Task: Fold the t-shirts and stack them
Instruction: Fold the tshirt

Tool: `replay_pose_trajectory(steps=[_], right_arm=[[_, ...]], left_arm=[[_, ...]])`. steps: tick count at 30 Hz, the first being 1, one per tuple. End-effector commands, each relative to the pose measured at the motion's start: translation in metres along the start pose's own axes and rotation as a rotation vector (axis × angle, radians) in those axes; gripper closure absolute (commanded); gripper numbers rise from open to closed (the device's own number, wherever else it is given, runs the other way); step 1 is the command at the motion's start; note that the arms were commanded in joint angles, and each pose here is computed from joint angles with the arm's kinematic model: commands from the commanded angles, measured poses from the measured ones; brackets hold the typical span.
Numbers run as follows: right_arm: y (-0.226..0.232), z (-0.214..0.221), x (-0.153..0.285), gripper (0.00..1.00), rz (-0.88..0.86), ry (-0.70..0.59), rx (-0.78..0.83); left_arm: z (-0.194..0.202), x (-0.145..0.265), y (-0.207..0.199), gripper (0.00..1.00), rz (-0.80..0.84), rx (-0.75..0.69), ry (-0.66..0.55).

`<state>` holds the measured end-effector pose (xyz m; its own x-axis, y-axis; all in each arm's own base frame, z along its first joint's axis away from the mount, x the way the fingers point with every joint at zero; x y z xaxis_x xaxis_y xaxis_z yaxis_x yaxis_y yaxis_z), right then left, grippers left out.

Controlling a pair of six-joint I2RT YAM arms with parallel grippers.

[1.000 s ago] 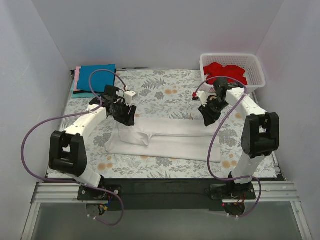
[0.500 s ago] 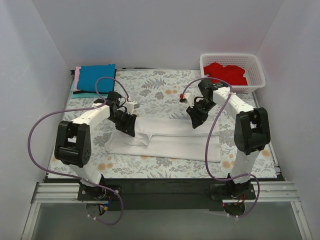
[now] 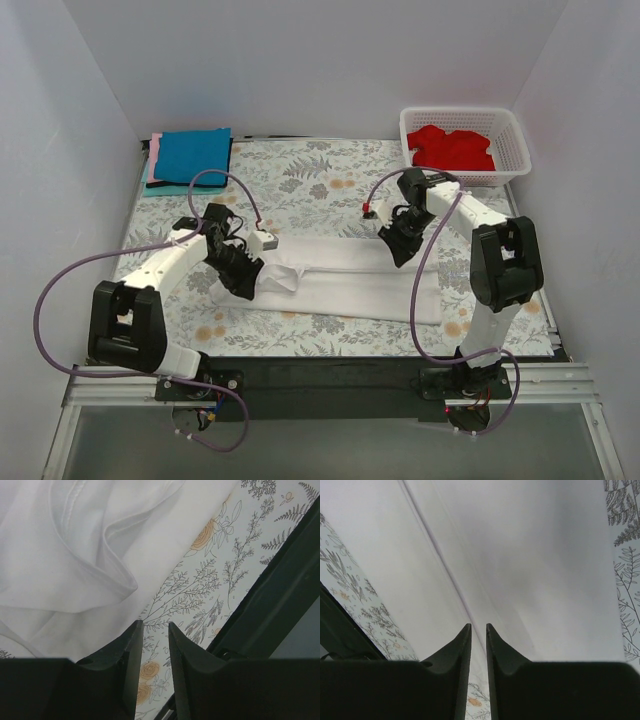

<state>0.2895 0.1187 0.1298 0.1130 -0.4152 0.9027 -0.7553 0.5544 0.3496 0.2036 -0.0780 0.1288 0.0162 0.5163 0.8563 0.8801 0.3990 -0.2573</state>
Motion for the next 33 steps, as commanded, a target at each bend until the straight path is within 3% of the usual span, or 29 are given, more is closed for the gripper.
replay_pose_trajectory(steps=[1, 4, 7, 11, 18, 24, 33], right_arm=[[-0.004, 0.010, 0.014, 0.78, 0.056, -0.003, 0.023], [-0.012, 0.017, 0.020, 0.83, 0.067, -0.016, -0.016], [-0.017, 0.021, 0.027, 0.85, 0.080, -0.034, -0.043], [-0.019, 0.029, 0.028, 0.87, 0.099, -0.018, -0.051], [-0.027, 0.047, 0.019, 0.88, 0.141, 0.048, -0.065], [-0.028, 0.057, 0.013, 0.88, 0.126, 0.065, -0.080], [-0.030, 0.052, 0.018, 0.88, 0.143, 0.057, -0.073]], left_arm=[[-0.020, 0.024, 0.002, 0.74, -0.064, -0.122, -0.082], [-0.050, 0.037, 0.017, 0.73, -0.147, -0.038, -0.218], [-0.066, 0.038, 0.042, 0.70, -0.256, 0.062, -0.267], [-0.069, 0.024, 0.070, 0.70, -0.295, 0.132, -0.202], [-0.067, 0.007, 0.097, 0.71, -0.369, 0.121, -0.115], [-0.061, -0.019, 0.069, 0.74, -0.318, -0.021, -0.034], [-0.063, -0.049, -0.002, 0.77, -0.111, -0.208, 0.022]])
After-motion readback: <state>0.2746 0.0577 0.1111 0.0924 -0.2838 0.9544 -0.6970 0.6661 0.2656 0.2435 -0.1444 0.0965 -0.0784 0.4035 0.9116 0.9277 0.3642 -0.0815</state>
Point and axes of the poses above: each gripper's point midway between its finger pads, its own x axis back along the fingers, its own y axis along the line the jaws close on, z = x × y, the point moved 7 cm from there along x, back along the fingers, and after that the axes turned 11 degrees about -x, right-handed, at the moved point
